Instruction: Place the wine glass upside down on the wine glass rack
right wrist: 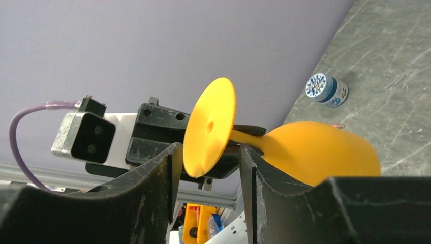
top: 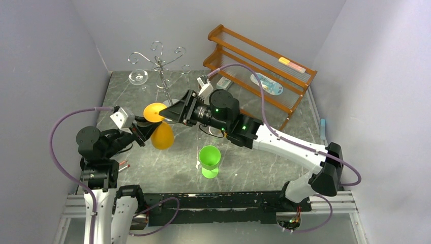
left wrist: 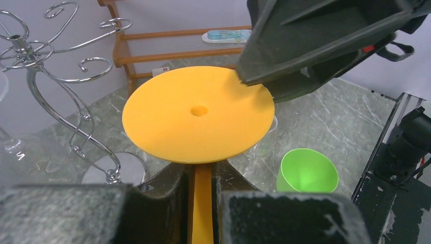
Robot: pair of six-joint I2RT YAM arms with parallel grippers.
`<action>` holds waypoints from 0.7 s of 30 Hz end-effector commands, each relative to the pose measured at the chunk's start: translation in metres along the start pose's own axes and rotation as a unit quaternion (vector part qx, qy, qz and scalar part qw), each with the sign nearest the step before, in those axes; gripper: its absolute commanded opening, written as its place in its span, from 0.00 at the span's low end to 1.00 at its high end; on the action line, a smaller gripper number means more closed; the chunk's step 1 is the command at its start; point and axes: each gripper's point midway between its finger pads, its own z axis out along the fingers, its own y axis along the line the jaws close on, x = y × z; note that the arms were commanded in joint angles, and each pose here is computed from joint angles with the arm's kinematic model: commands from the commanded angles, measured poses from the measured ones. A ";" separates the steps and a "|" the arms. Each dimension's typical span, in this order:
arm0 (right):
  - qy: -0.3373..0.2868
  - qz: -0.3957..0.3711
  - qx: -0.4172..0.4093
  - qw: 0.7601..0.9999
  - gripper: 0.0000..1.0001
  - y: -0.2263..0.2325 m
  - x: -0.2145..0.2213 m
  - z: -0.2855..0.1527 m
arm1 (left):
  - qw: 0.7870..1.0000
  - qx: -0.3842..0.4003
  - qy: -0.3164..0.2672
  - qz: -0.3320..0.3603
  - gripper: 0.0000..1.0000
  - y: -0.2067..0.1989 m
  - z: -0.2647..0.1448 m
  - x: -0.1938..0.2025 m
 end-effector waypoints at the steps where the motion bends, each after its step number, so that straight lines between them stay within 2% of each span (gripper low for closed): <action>1: 0.010 0.032 0.013 0.999 0.47 -0.008 -0.001 0.008 | 0.999 0.024 -0.010 0.035 0.05 -0.011 -0.002 -0.011; 3: 0.015 0.038 0.013 0.999 0.45 -0.009 0.000 0.010 | 0.999 0.024 -0.010 0.036 0.05 -0.011 -0.002 -0.010; 6: 0.022 0.044 0.007 0.999 0.35 -0.009 0.002 0.012 | 0.999 0.024 -0.010 0.035 0.05 -0.011 -0.002 -0.009; 9: 0.023 0.054 -0.001 0.998 0.18 -0.009 0.000 0.012 | 0.999 0.019 -0.012 0.029 0.05 -0.011 -0.002 -0.010; 11: 0.018 0.058 -0.004 0.998 0.06 -0.009 -0.003 0.011 | 1.000 0.015 -0.013 0.022 0.09 -0.010 -0.002 -0.011; 12: 0.015 0.060 -0.004 0.998 0.00 -0.009 -0.005 0.011 | 1.000 0.013 -0.013 0.017 0.12 -0.009 -0.002 -0.011; 16: -0.009 0.065 0.002 0.998 0.00 -0.011 -0.019 0.008 | 1.000 -0.001 -0.020 -0.013 0.39 -0.007 -0.002 -0.012; 21: -0.047 0.072 0.014 0.996 0.00 -0.019 -0.042 -0.001 | 0.999 -0.012 -0.031 -0.043 0.62 -0.004 -0.001 -0.016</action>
